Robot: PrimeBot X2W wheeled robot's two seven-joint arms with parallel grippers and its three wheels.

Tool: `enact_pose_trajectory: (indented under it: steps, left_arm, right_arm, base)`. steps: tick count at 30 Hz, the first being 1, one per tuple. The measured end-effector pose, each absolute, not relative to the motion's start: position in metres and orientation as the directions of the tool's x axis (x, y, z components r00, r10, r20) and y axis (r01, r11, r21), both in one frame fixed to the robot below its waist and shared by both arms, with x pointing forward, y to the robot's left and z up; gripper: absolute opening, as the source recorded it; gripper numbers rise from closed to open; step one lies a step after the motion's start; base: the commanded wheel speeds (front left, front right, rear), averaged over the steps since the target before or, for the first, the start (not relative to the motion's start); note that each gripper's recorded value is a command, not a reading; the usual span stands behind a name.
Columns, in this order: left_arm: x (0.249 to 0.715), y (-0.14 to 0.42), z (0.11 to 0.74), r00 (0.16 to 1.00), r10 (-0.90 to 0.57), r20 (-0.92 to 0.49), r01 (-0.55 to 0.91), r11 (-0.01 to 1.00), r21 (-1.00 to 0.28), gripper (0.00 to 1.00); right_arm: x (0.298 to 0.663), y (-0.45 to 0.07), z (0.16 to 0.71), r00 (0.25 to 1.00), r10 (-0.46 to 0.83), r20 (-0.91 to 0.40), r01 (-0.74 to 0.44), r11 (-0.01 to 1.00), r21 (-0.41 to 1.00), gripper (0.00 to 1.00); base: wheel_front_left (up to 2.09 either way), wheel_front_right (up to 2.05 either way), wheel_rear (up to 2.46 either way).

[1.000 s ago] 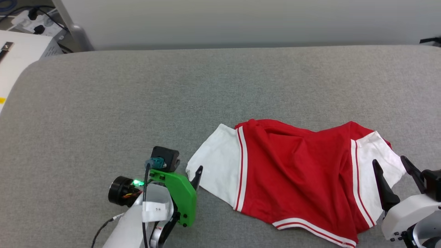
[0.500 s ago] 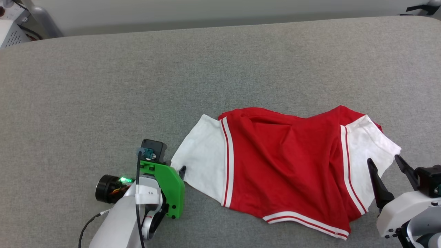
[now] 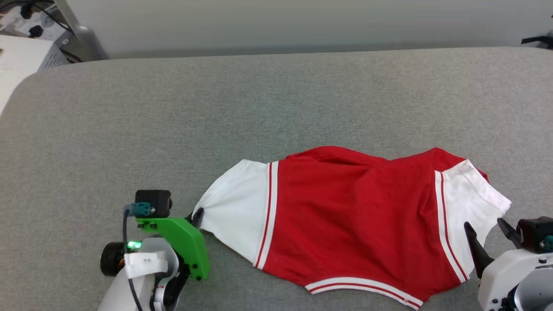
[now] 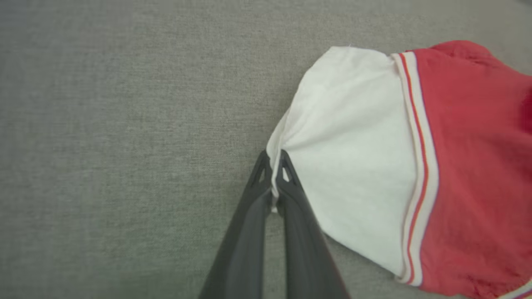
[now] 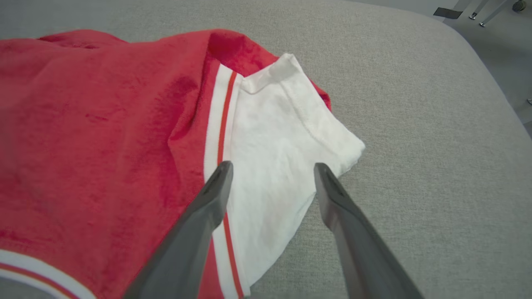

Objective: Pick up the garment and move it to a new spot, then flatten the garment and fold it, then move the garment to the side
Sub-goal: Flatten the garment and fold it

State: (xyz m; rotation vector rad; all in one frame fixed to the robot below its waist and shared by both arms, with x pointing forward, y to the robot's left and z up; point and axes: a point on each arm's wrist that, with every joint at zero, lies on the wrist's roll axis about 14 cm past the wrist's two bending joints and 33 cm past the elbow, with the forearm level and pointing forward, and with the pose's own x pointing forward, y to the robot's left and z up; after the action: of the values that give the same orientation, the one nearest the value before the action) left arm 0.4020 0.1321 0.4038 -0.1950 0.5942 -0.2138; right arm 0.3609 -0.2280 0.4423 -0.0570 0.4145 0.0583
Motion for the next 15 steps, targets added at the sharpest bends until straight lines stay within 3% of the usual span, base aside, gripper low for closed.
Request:
enact_pose_trajectory:
  steps: [9, 15]
  left_arm:
    - [0.366, 0.169, 0.427, 0.852, -0.169, -0.496, 0.043, 0.966, -0.255, 0.00]
    - [0.346, 0.163, 0.438, 0.835, -0.201, -0.512, 0.061, 0.959, -0.278, 0.00]
  right_arm:
    - [0.357, -0.232, 0.432, 0.853, 0.033, -0.521, -0.074, 0.996, -0.057, 1.00]
    - [0.357, -0.242, 0.419, 0.763, -0.010, -0.646, -0.079, 0.991, -0.108, 1.00]
  base:
    - [0.00, 0.00, 0.00]
    - [0.00, 0.00, 0.00]
